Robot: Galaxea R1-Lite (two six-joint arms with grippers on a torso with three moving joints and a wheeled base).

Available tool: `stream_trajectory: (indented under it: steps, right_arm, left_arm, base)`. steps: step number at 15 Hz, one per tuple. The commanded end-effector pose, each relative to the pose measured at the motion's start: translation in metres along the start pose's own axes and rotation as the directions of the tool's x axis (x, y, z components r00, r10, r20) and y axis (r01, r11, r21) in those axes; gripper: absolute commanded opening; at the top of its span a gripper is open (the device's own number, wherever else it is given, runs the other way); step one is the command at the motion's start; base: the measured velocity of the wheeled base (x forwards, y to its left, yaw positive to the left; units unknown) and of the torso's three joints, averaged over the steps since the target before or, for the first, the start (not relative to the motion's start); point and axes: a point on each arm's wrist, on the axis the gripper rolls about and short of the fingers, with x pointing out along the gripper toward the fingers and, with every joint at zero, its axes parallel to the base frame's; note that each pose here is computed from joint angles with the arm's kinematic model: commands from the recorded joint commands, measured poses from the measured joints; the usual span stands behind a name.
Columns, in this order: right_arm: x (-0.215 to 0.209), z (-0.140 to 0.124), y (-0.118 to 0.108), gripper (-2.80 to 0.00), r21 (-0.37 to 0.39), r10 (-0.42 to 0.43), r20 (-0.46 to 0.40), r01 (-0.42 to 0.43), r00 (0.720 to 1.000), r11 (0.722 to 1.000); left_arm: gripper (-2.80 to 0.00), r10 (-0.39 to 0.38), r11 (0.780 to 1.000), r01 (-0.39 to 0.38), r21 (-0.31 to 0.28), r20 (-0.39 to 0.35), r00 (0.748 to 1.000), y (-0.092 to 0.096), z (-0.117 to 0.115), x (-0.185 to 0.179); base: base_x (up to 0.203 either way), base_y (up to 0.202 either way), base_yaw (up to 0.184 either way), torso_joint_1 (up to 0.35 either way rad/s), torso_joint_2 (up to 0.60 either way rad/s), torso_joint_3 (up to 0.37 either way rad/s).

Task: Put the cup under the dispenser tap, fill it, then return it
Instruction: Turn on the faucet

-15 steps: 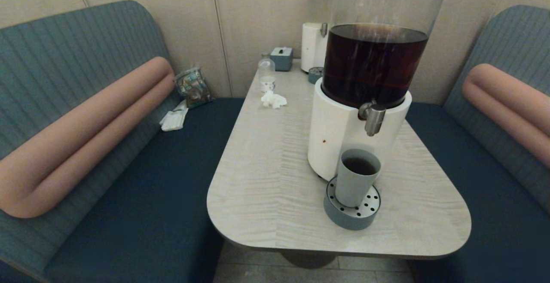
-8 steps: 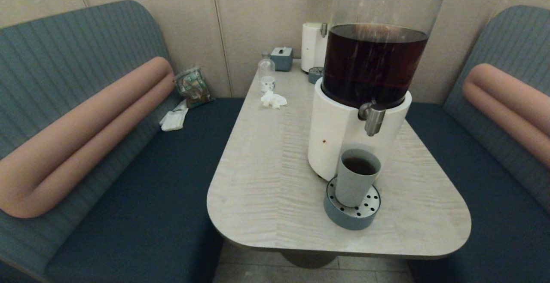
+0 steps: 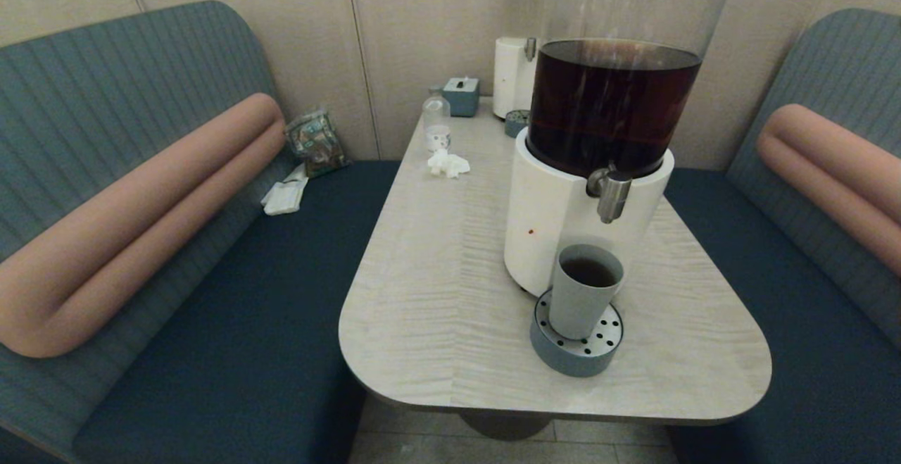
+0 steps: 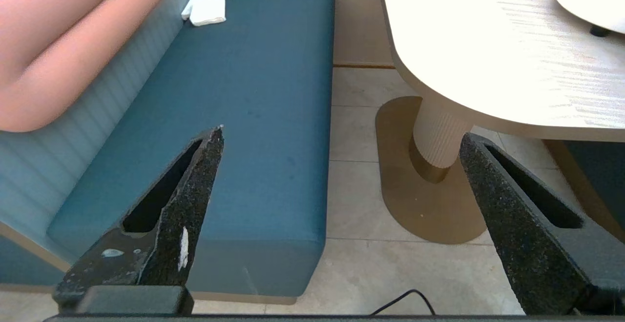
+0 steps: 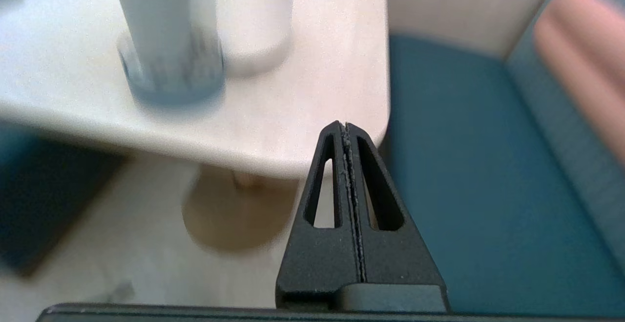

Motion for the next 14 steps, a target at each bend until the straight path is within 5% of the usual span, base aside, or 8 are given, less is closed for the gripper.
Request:
stream_trajectory:
  steps: [1,7,10,14]
  right_arm:
    - [0.023,0.060,-0.006,-2.80,0.044,0.014,-0.058,-0.012,0.998,0.999]
    - [0.184,0.217,-0.019,-2.80,0.235,0.127,-0.283,-0.059,0.951,0.970]
    - [0.265,0.222,-0.003,-2.80,0.370,0.282,-0.450,-0.110,0.847,0.922]
    - [0.303,0.210,0.019,-2.80,0.572,0.523,-0.488,-0.197,0.698,0.796]
  left_arm:
    - [0.00,0.000,1.000,0.000,-0.001,-0.002,1.000,0.000,0.000,0.000]
    - [0.00,0.000,1.000,0.000,-0.001,-0.002,1.000,0.000,0.000,0.000]
    - [0.00,-0.001,1.000,0.001,-0.001,-0.002,1.000,0.000,0.000,0.000]
    - [0.00,0.000,1.000,0.000,-0.001,-0.002,1.000,0.000,0.000,0.000]
  base:
    - [0.000,0.000,0.000,0.000,0.00,0.000]
    - [0.000,0.000,0.000,0.000,0.00,0.000]
    - [0.000,0.000,0.000,0.000,0.00,0.000]
    - [0.000,0.000,0.000,0.000,0.00,0.000]
